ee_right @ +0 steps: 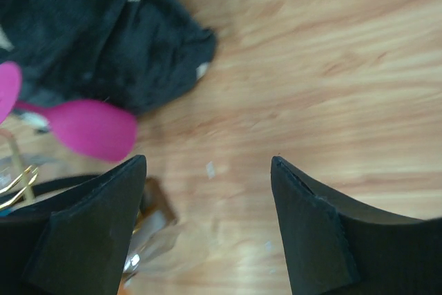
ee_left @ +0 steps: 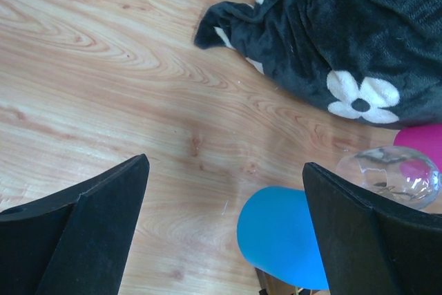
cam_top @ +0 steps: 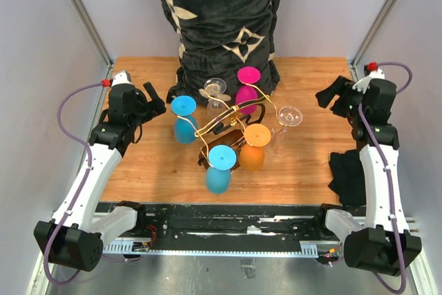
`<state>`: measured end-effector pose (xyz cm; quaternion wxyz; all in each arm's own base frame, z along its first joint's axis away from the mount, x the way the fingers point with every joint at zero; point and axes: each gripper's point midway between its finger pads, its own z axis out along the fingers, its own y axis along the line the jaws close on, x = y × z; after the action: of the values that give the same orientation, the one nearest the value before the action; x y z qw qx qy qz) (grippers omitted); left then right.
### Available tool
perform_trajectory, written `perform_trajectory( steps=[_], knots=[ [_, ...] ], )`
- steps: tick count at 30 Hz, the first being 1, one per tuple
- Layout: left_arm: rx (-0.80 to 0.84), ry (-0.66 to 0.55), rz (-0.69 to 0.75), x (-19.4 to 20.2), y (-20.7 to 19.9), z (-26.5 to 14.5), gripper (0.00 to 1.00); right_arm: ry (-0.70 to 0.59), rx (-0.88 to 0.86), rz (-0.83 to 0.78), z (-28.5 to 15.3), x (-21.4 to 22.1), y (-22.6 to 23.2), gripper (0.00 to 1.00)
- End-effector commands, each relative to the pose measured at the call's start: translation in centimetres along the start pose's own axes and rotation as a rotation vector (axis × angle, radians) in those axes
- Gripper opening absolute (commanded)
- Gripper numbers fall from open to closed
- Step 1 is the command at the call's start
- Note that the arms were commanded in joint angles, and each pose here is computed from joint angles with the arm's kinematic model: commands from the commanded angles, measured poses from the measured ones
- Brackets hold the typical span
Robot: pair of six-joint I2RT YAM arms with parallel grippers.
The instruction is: Take the wine glass off the wine glass rack
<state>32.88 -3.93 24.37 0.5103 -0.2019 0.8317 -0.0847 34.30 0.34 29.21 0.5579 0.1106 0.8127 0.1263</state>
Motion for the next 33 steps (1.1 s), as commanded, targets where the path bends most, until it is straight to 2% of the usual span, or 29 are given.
perform_trajectory(
  steps=[1,2,5,7,9,12,15,19,25,29,33],
  knots=[
    [0.035,-0.008,-0.021,-0.9,-0.8,-0.9,0.99,0.246,-0.292,0.298,-2.2,5.2,4.4,0.73],
    [0.048,0.008,-0.031,-0.7,-1.1,-0.9,0.96,0.255,-0.329,0.315,-2.5,5.5,5.0,0.72],
    [0.126,0.071,-0.045,0.3,-2.6,-1.2,0.77,0.25,-0.405,0.338,-3.3,5.4,6.2,0.72],
    [0.133,0.078,-0.046,0.1,-2.8,-1.8,0.73,0.243,-0.418,0.337,-3.6,5.2,6.5,0.72],
    [0.129,0.067,-0.039,-0.5,-2.7,-2.7,0.73,0.251,-0.43,0.344,-3.7,5.2,6.7,0.73],
    [0.114,0.081,-0.059,-0.4,-2.1,-4.6,0.8,0.244,-0.444,0.355,-3.8,5.1,6.9,0.73],
    [0.209,0.147,-0.104,2.4,-2.9,-5.6,0.81,0.232,-0.452,0.354,-3.9,5.0,7.0,0.73],
    [0.153,0.178,-0.087,5.2,-0.8,-4.7,0.82,0.24,-0.469,0.349,-3.9,5.1,7.2,0.73],
    [0.117,0.068,-0.043,0.3,-1.4,-5.3,0.84,0.274,-0.5,0.353,-4.1,5.3,7.7,0.54],
    [0.09,0.024,-0.047,-2.1,-1.7,-5.6,0.87,0.297,-0.513,0.349,-4.5,5.6,7.9,0.51],
    [0.11,0.008,-0.056,-2.8,-2.4,-5.5,0.88,0.324,-0.543,0.349,-4.8,6.3,8.2,0.42]
  ],
)
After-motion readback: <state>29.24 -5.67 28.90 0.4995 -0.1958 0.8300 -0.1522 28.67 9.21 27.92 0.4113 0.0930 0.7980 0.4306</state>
